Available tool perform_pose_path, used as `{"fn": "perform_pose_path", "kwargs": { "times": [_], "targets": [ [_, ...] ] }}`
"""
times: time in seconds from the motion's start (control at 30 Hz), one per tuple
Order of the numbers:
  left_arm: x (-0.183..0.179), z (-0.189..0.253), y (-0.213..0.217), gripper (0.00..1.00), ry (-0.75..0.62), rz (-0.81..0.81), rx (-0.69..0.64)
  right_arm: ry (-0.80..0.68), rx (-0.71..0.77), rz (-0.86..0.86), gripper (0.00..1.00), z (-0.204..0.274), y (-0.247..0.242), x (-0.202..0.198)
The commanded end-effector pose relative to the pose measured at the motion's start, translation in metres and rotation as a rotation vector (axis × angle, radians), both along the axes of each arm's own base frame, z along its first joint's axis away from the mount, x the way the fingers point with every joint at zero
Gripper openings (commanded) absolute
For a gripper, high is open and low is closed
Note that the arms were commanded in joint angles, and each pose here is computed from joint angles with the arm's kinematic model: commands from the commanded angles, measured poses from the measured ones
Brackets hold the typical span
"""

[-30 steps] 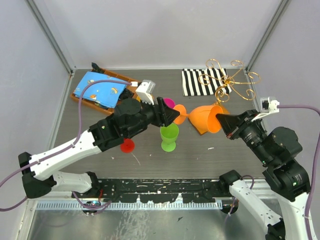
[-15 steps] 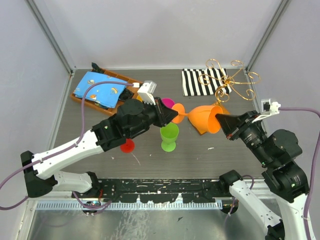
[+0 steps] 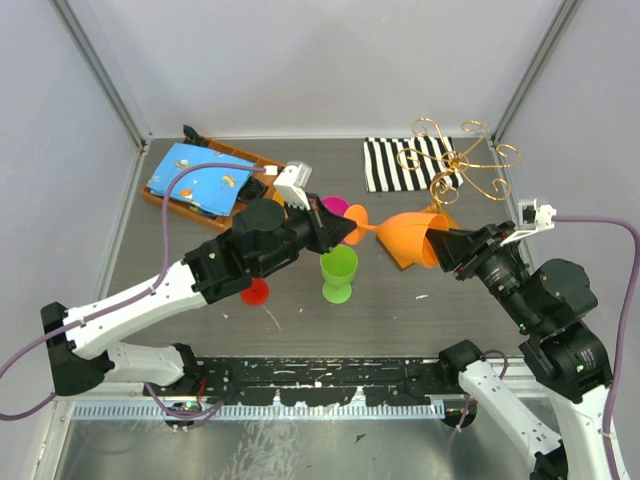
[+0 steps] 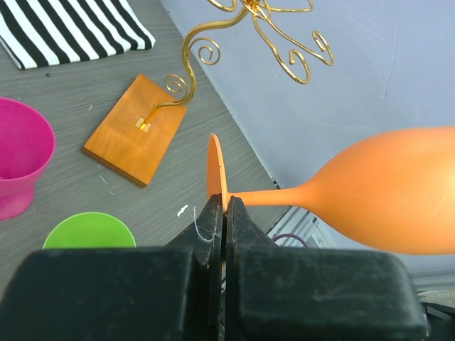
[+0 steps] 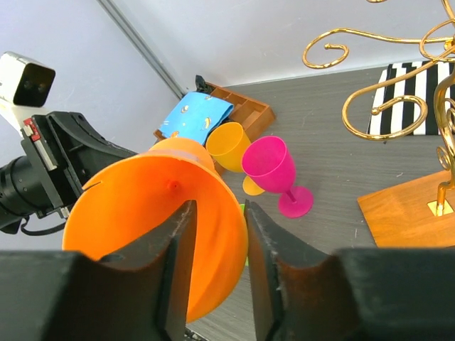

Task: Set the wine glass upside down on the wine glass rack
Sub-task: Adjust the wine glass.

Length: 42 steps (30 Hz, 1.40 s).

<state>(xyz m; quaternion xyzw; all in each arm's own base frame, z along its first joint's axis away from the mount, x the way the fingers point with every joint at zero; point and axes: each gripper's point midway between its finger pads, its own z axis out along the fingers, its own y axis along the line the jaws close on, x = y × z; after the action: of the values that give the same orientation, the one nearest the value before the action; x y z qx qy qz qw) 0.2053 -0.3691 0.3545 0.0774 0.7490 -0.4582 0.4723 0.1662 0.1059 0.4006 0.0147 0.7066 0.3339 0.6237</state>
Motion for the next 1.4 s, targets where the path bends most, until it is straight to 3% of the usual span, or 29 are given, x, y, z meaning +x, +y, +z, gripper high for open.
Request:
{"fn": "perform_pose_path", "kwargs": {
  "times": [0.0, 0.4, 0.63, 0.83, 0.97, 1.37],
  "targets": [
    [-0.001, 0.014, 0.004, 0.0, -0.049, 0.004, -0.035, -0.062, 0.031, 0.009, 0.43, 0.016, 0.0, -0.005],
    [0.01, 0.038, 0.067, 0.0, -0.227, 0.165, 0.097, -0.078, -0.043, -0.072, 0.47, 0.002, -0.031, -0.034],
    [0.002, 0.037, 0.091, 0.0, -0.359, 0.127, 0.24, -0.102, -0.091, -0.131, 0.48, 0.006, -0.048, -0.043],
    [0.007, 0.035, 0.117, 0.0, -0.515, 0.111, 0.51, -0.086, -0.105, -0.123, 0.49, 0.01, -0.046, -0.04],
    [-0.001, 0.034, 0.119, 0.0, -0.675, -0.018, 0.638, -0.085, -0.104, -0.067, 0.51, 0.011, -0.033, -0.037],
    [-0.036, 0.046, 0.112, 0.0, -1.15, -0.291, 0.724, -0.07, -0.077, 0.257, 0.6, 0.027, 0.032, -0.026]
  ]
}}
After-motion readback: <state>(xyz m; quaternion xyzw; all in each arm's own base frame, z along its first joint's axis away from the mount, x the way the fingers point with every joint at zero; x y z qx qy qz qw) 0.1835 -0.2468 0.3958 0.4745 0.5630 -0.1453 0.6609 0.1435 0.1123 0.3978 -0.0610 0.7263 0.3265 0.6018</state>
